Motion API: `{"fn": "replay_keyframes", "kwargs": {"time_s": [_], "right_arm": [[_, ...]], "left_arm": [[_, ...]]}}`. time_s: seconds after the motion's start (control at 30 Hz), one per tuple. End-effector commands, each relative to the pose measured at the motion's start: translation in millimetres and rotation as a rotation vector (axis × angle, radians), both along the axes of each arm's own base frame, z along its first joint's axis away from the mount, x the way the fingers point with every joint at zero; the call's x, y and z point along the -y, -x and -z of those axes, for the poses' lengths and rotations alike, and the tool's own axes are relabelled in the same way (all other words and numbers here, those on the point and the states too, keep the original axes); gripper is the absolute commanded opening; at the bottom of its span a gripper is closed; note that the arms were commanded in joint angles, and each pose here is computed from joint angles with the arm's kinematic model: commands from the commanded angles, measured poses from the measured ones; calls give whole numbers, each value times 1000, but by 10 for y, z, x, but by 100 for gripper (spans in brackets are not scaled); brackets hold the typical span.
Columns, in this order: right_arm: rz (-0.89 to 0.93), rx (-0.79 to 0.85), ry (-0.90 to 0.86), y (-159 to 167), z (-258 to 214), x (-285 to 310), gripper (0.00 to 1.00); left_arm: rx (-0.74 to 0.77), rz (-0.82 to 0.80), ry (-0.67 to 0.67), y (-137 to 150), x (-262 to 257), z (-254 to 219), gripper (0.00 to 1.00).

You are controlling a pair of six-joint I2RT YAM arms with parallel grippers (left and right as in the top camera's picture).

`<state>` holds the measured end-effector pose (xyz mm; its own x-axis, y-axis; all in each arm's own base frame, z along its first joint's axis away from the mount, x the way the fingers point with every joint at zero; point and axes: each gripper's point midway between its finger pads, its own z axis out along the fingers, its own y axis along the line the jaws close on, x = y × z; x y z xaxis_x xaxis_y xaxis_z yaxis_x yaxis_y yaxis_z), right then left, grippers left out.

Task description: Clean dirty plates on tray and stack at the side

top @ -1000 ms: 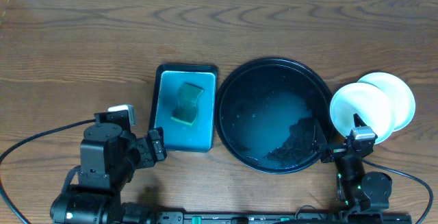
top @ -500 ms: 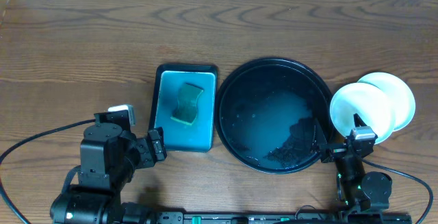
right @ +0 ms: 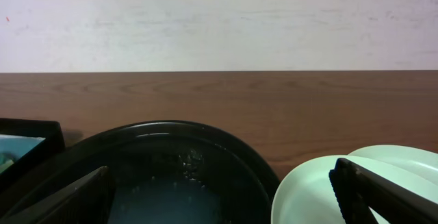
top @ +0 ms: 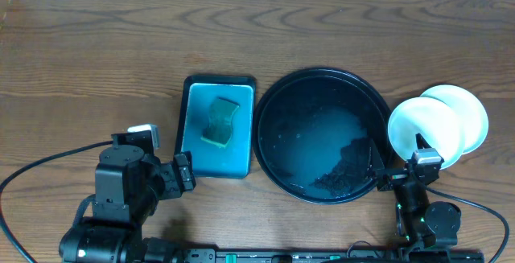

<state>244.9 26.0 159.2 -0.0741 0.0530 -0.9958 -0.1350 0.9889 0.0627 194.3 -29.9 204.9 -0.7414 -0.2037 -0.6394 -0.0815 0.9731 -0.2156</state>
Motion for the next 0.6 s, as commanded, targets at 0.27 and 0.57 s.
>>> {"fn": "replay_keyframes", "kwargs": {"time_s": [0.27, 0.57], "right_arm": [[0, 2, 16, 3, 6, -3, 99], [0, 2, 16, 3, 6, -3, 99]], "left_arm": [[300, 8, -89, -236, -142, 337, 92], [640, -29, -70, -409, -167, 490, 92]]}}
